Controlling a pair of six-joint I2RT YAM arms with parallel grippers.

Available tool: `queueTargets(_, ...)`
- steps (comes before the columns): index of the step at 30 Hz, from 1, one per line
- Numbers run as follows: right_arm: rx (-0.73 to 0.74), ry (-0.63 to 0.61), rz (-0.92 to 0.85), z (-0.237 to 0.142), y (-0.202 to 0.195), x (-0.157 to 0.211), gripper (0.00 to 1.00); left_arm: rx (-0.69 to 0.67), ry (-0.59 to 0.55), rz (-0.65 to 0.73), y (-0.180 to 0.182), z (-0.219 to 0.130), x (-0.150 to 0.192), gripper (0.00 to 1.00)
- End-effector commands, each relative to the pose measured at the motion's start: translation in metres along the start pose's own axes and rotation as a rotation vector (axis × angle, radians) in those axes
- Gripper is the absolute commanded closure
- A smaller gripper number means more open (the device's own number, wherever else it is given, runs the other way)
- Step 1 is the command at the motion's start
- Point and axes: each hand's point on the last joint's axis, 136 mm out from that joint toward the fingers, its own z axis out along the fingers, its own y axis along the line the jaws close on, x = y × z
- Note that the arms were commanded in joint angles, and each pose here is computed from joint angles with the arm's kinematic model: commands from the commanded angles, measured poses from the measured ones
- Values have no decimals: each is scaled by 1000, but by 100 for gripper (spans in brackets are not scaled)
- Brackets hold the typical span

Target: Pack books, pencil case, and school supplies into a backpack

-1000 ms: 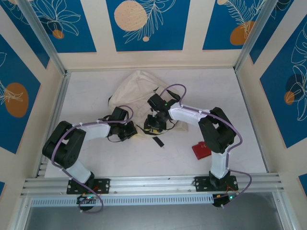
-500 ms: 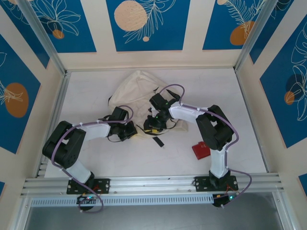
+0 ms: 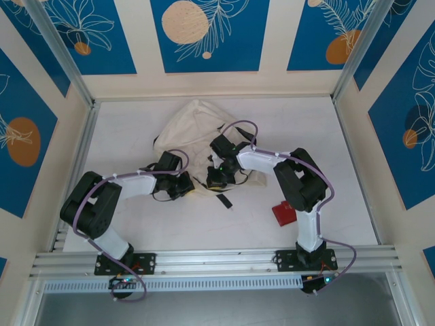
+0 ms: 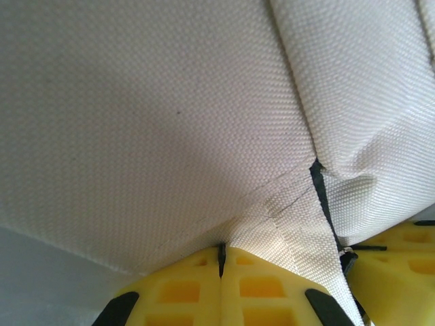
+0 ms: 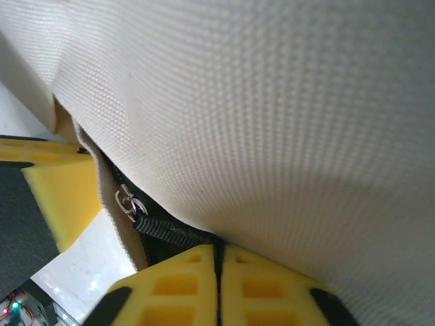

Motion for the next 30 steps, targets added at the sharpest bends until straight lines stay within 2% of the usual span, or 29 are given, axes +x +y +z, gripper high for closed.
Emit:
queueTargets(1, 13, -52, -33, -18, 7, -4, 99, -83, 18, 7, 17, 1, 8, 100)
queueTargets(9, 41, -117, -55, -62, 11, -1, 100, -57, -18, 37, 2, -16, 2, 99)
queueTargets(11, 21, -114, -57, -66, 15, 2, 100, -31, -35, 44, -6, -23, -1, 94)
queueTargets(16, -66, -93, -58, -69, 33, 9, 100, 42, -79, 30, -28, -45, -6, 71)
queueTargets(21, -111, -92, -40, -71, 41, 13, 100, 125, -100, -26, -46, -53, -11, 55)
queueTargets(24, -121, -79, -32, -69, 43, 17, 100, 143, -107, -45, -54, -51, -16, 50)
queueTargets(30, -139, -58, -28, -65, 46, 25, 100, 129, -91, -71, -59, -35, -26, 52)
